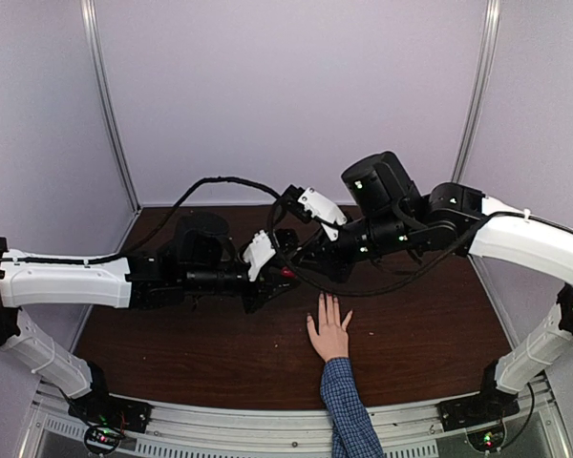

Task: Paint the nails
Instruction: Close the cap of the nail polish bottle, then screw the nail polish bottle cap onto the nail polish bottle.

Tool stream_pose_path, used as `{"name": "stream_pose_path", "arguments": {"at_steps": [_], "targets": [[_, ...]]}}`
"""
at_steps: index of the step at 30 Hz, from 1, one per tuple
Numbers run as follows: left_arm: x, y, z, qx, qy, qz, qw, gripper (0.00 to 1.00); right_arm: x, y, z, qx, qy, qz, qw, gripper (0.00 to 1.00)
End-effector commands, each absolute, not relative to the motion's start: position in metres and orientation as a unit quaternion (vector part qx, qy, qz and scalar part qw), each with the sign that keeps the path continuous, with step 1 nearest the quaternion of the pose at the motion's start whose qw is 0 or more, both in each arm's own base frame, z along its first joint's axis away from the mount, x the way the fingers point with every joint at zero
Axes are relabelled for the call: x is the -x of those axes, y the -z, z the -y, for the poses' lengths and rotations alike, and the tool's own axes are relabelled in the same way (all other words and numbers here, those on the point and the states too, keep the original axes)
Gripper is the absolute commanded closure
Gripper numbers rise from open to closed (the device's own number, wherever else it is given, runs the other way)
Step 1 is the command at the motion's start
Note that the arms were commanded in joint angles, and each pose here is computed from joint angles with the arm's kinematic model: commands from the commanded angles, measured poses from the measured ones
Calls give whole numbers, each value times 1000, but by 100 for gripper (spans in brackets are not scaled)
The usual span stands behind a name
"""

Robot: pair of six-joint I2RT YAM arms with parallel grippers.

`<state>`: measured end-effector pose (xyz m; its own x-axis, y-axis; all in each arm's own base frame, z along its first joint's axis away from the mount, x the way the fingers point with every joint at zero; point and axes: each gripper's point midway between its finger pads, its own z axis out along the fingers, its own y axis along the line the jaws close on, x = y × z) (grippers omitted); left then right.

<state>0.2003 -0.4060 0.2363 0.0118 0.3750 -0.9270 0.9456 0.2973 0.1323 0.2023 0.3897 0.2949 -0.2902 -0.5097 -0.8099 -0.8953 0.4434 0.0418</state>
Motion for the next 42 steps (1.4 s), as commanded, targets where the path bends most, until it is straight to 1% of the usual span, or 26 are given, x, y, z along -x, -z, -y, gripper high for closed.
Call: {"name": "stream_pose_path", "arguments": {"at_steps": [1,4,8,11,13,15,17,23,28,34,38,42], "targets": [[-203,-296,420,-474,335,-585,566,100,-217,-289,-395,429,-241,-780,388,99],[-203,-294,419,-475,334,-587,565,100,-217,-295,-393,424,-244,-778,394,93],[-200,-290,417,-478,337,-587,559,100,-217,-303,-387,420,-248,-774,404,82],[-194,-288,417,-489,345,-582,550,100,-216,-312,-380,418,-253,-767,416,66],[-189,-286,416,-498,352,-576,544,100,-214,-321,-375,417,-261,-758,429,53],[-184,-285,416,-507,359,-571,537,100,-211,-329,-371,418,-271,-747,440,45],[-178,-284,417,-518,366,-564,529,100,-207,-337,-367,422,-283,-735,448,41],[-163,-283,416,-545,395,-551,493,100,-180,-356,-362,476,-317,-679,460,38],[-137,-286,415,-579,444,-513,452,100,-159,-365,-352,514,-334,-639,465,38],[-112,-296,415,-601,506,-461,412,100,-124,-378,-354,556,-398,-582,440,42],[-97,-305,417,-606,548,-428,387,100,-111,-377,-363,576,-430,-558,415,45],[-90,-307,421,-610,574,-415,355,100,-104,-375,-370,589,-453,-543,392,48]]}}
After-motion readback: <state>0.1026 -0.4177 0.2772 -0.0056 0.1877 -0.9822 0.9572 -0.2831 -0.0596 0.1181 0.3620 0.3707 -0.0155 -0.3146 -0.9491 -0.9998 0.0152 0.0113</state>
